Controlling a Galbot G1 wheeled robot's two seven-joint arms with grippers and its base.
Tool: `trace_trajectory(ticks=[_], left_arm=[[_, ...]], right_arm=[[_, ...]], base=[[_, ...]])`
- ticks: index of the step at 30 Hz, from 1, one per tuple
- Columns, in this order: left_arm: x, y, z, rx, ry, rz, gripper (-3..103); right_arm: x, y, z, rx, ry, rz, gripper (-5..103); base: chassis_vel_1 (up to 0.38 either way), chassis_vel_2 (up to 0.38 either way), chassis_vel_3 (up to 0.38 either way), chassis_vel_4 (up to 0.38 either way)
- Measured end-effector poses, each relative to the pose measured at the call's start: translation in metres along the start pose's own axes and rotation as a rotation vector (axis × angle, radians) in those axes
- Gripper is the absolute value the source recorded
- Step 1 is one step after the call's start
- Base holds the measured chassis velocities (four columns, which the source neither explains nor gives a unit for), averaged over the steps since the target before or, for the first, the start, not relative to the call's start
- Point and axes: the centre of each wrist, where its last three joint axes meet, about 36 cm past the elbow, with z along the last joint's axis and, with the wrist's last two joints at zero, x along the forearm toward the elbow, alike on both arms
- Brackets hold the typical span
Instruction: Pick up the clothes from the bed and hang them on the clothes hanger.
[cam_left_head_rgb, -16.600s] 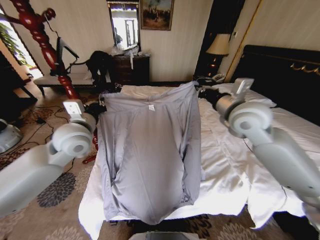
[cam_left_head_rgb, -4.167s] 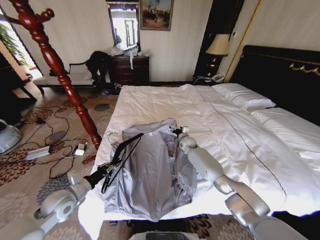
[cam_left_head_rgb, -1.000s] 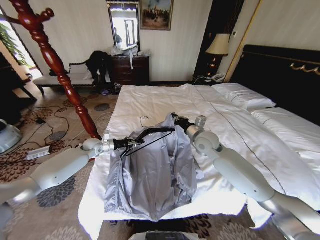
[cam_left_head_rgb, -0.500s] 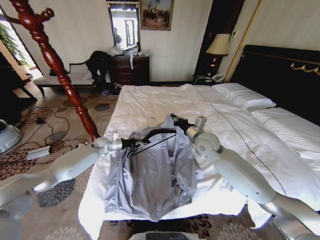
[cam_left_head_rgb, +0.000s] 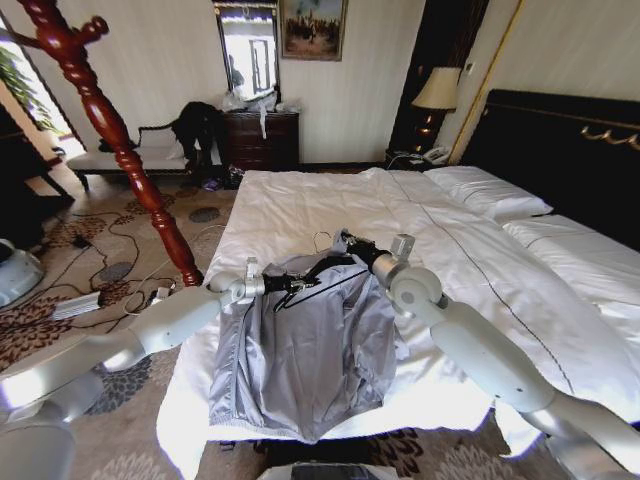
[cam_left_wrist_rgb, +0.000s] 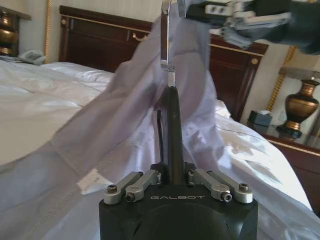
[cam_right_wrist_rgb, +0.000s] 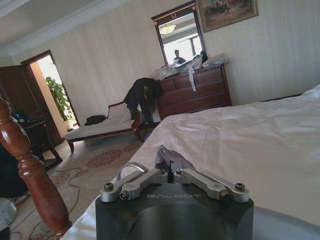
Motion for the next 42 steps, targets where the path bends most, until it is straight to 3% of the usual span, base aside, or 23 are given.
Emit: trace_trajectory(ticks=[4, 8, 16, 28, 42], left_arm=[[0.003, 0.013, -0.005, -0.002, -0.025, -0.055, 16], [0.001, 0.015, -0.011, -0.004, -0.038, -0.064, 16], [-0.016, -0.008, -0.008, 0.01, -0.044, -0.01, 16], [0.0, -0.027, 0.001, 0.016, -0.004, 0.036, 16], [-0.031, -0.014, -0.006, 0.046, -0.045, 0.032, 16]], right_arm=[[0.007, 0.002, -0.005, -0.008, -0.001, -0.009, 0], [0.011, 0.0, -0.006, -0.012, 0.001, -0.006, 0], [0.009, -0.006, -0.003, -0.01, 0.009, 0.017, 0], [-0.002, -0.03, -0.005, 0.018, 0.0, 0.081, 0], [0.012, -0.008, 0.009, 0.028, 0.039, 0.027, 0]], base=[[0.0, 0.0, 0.0, 0.0], [0.0, 0.0, 0.0, 0.0], [0.0, 0.0, 0.0, 0.0], [0.0, 0.0, 0.0, 0.0], [0.0, 0.0, 0.0, 0.0]])
